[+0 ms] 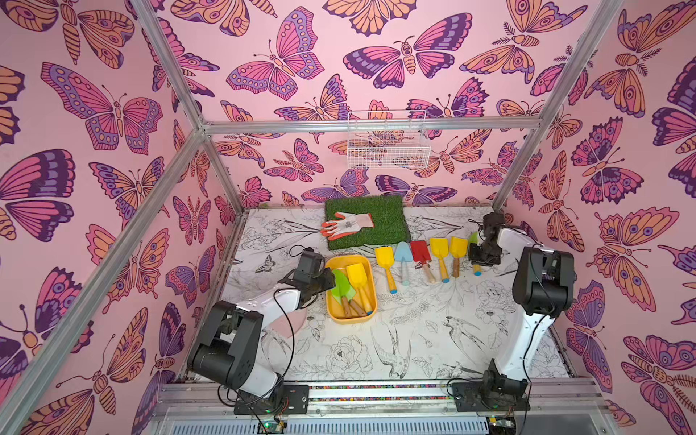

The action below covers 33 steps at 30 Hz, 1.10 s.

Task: Take the shovel out of the storage box
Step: Place the shovel at the center of the board.

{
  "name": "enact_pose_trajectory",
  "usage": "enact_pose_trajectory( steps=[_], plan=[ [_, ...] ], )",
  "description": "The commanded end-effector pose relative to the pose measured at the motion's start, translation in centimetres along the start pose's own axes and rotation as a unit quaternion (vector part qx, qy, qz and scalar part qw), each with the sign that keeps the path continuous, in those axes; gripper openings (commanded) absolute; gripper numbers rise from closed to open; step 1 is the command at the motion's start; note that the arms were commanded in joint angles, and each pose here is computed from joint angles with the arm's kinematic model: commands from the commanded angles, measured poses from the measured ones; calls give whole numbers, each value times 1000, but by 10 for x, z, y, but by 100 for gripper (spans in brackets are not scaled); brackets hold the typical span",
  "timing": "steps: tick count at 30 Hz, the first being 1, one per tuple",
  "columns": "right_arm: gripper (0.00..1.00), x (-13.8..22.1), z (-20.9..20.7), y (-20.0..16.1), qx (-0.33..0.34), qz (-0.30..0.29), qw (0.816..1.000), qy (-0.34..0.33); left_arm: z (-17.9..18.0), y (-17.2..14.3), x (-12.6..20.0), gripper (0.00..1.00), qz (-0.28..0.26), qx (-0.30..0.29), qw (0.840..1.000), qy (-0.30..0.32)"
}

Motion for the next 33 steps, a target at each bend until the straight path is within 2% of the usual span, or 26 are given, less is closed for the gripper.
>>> enact_pose_trajectory(
  steps=[1,9,13,17,24,33],
  plan=[
    [8,0,3,1,6,7,1000,8,3,-7,-1,48,10,-9,1000,6],
    [29,8,2,3,0,-3,1000,6,3,-7,1,48,9,-8,1000,5],
    [42,21,2,6,-3,-30,1000,4,3,-6,2,48,7,-10,1000,5],
    [51,38,3,6,-6,-57,998,-3,2,-5,4,48,3,-11,1000,4],
    [52,67,15,-5,-10,-98,995,-2,2,-5,4,48,2,-11,1000,4],
    [45,99,44,-31,-40,-110,992,37,1,-4,5,48,1,-11,1000,2]
  ],
)
Point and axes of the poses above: each gripper's point midway between its finger pads, its own x axis back along the fingers, its own z axis along the line the jaws close on, y = z × x, the point moved 3 cm from there along x, back along the fingers, and after that the axes turned 5 degrees about -x, right-handed, at the moved point
